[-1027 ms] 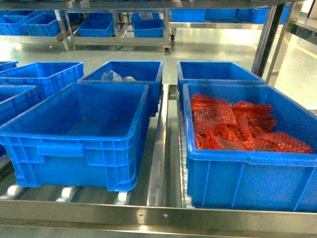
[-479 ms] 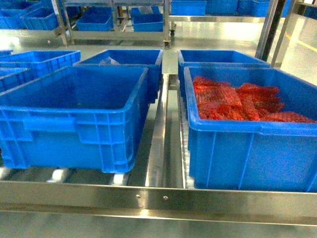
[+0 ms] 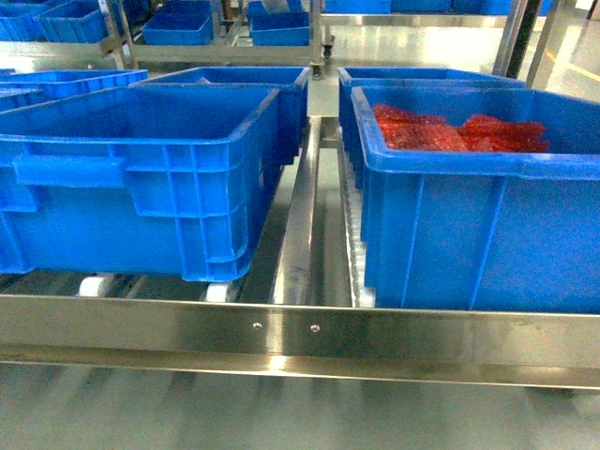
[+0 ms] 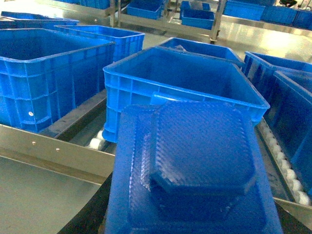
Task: Pick blue part to blue bin on bottom shelf
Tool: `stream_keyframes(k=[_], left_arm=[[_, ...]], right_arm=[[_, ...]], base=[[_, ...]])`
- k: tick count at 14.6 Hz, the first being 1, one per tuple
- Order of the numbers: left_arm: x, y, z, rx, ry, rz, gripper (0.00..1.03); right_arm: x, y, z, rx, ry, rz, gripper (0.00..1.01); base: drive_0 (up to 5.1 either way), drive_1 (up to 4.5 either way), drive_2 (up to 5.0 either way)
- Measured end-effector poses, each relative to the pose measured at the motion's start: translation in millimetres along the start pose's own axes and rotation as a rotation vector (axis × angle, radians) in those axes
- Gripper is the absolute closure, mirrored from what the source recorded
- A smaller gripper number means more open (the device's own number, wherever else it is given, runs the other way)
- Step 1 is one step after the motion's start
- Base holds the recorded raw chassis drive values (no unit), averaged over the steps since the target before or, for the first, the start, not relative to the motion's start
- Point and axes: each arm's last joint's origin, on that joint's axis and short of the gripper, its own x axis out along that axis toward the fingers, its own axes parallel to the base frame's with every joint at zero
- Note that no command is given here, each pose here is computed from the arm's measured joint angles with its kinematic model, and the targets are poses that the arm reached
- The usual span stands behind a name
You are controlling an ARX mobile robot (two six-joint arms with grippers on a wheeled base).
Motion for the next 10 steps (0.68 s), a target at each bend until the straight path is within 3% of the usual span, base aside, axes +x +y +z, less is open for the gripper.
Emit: stream_keyframes(k=[3, 10], left_arm=[[0.0, 0.0, 0.1, -0.001, -0.001, -0.001, 0.6], [-0.2, 0.1, 0.3, -0.002, -0.003, -0.001, 0.6]], right_arm=[[0.0, 0.0, 0.1, 0.0, -0.001, 0.0, 0.03], [0.0, 0.0, 0.3, 0.0, -0.003, 0.0, 0.03]], base=[[0.0, 0.0, 0.0], [0.0, 4.07, -4.0]])
